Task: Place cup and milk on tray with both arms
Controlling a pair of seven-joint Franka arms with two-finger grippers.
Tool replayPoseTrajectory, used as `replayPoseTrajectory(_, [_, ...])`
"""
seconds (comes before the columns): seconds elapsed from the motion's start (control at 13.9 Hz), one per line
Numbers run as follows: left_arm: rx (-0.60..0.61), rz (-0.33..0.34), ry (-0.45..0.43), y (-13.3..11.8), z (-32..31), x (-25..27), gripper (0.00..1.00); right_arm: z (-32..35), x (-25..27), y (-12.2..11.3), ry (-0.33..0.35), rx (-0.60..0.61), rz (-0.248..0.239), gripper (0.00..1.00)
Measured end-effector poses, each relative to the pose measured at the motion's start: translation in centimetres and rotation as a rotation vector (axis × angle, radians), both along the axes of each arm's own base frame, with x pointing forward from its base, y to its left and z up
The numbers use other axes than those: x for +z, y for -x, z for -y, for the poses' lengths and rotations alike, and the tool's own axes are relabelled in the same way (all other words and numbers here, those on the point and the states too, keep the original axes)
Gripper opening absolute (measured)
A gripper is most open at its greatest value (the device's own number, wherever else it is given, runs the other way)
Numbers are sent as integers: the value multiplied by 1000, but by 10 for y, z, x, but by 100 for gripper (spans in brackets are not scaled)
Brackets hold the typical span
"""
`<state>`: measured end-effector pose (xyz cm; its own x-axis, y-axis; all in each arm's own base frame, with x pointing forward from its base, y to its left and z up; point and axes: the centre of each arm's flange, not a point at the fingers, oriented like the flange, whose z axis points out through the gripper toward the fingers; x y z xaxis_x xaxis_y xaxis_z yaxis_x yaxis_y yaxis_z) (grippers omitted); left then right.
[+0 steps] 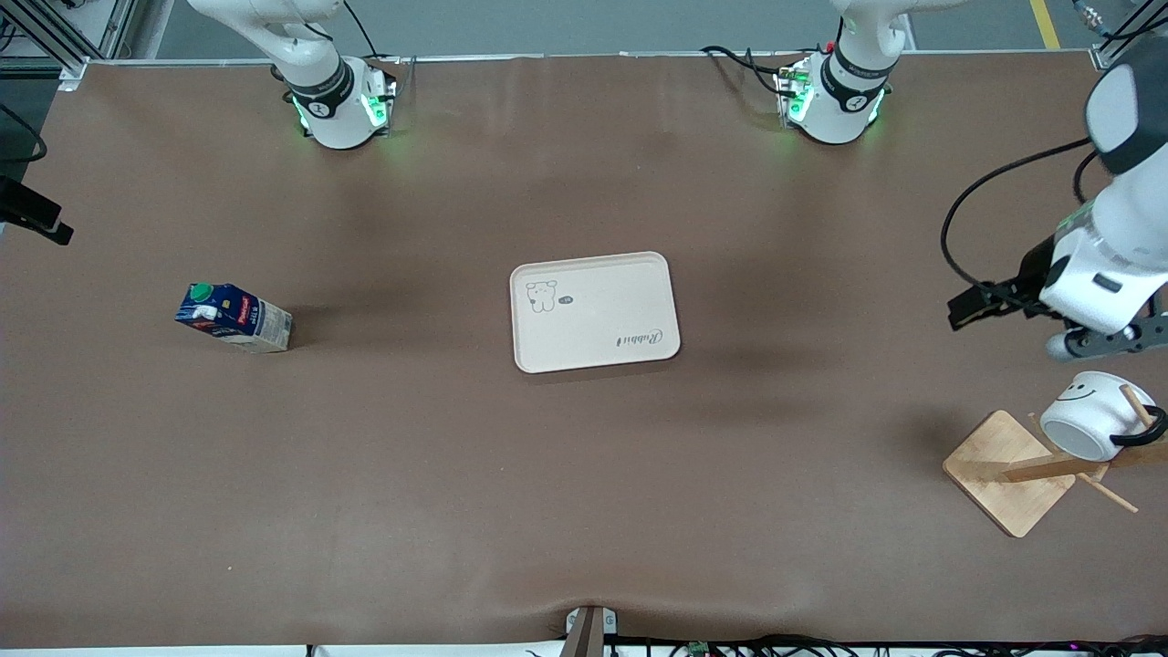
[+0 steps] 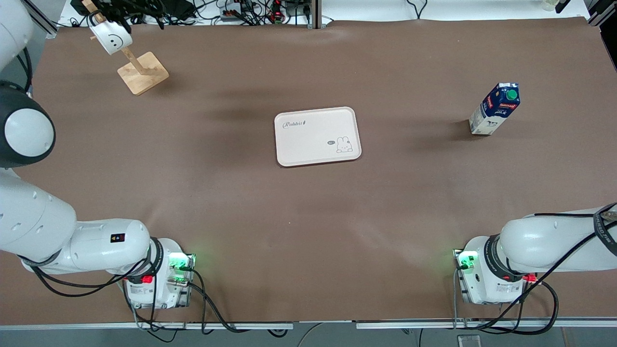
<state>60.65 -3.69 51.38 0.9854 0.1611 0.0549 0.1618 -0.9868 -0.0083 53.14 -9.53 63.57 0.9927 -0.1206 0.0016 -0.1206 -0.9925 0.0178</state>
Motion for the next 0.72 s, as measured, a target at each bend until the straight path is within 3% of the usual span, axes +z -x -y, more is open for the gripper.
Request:
replayPoseTrajectory(0.29, [22, 105, -14, 17, -40, -28, 100, 5, -1, 1, -7, -11, -4, 100])
replayPoseTrajectory(0.57, [-145, 168, -79, 52, -124, -17, 100, 5, -1, 1, -8, -10, -4, 100])
replayPoseTrajectory(0.72, [-214, 200, -49, 66, -176, -22, 100, 4, -1, 1, -8, -10, -5, 100])
